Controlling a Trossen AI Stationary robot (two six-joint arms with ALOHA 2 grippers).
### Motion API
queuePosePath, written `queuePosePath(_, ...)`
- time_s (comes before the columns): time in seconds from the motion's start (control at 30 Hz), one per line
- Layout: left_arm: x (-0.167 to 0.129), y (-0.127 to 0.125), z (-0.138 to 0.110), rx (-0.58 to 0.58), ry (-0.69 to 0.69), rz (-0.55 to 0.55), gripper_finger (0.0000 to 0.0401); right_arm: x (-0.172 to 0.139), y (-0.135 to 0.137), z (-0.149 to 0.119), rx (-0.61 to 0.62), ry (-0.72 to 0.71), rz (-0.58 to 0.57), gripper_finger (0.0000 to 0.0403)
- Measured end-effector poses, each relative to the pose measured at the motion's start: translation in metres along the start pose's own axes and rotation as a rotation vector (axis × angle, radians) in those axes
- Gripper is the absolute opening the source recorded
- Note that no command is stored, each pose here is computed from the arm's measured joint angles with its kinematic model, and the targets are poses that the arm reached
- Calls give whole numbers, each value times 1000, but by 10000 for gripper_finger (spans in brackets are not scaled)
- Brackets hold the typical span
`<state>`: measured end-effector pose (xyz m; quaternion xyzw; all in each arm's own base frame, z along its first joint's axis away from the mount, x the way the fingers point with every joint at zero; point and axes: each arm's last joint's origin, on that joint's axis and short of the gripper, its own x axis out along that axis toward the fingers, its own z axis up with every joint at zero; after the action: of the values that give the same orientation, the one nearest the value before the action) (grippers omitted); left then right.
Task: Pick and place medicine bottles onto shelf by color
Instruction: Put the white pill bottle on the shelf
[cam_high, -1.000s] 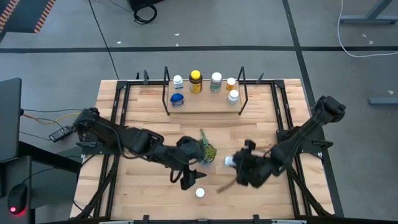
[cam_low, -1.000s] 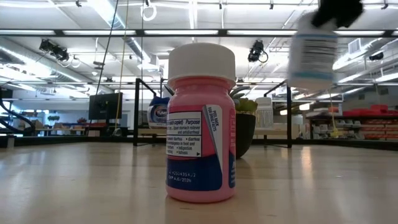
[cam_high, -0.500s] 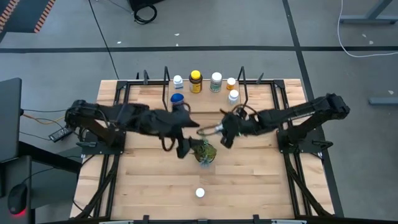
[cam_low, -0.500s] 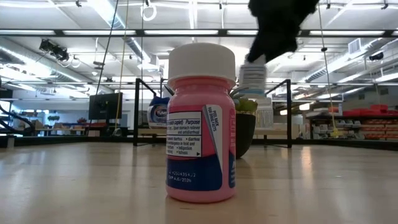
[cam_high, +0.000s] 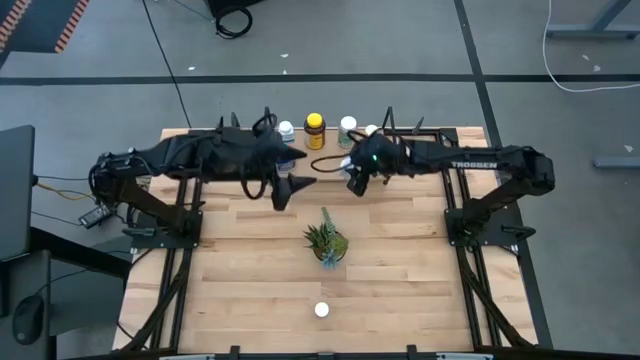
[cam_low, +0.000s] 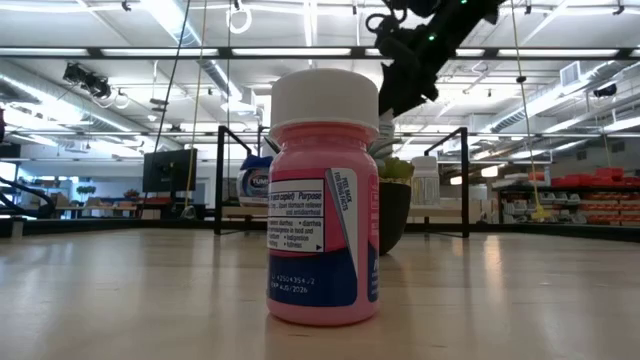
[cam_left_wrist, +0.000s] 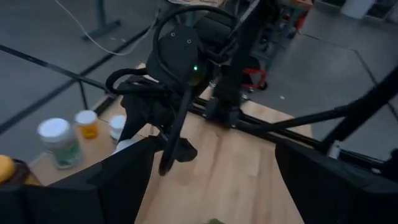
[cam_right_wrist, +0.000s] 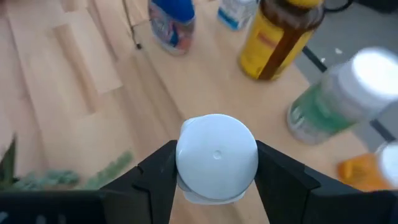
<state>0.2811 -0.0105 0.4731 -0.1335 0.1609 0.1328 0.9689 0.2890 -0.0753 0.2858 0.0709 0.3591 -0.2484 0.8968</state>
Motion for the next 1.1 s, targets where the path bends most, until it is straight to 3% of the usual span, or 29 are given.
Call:
queuePosePath(0.37, 3, 32, 10, 17, -24, 109, 341, 39, -26, 38, -58, 143, -15, 197)
queuePosePath(0.57, 4, 40, 13, 11, -29, 137, 341, 57, -33, 30, -38, 223, -23, 197)
queuePosePath(1.1, 5, 50, 15, 34, -32, 171, 341, 72, -39, 11, 6, 224, -32, 197)
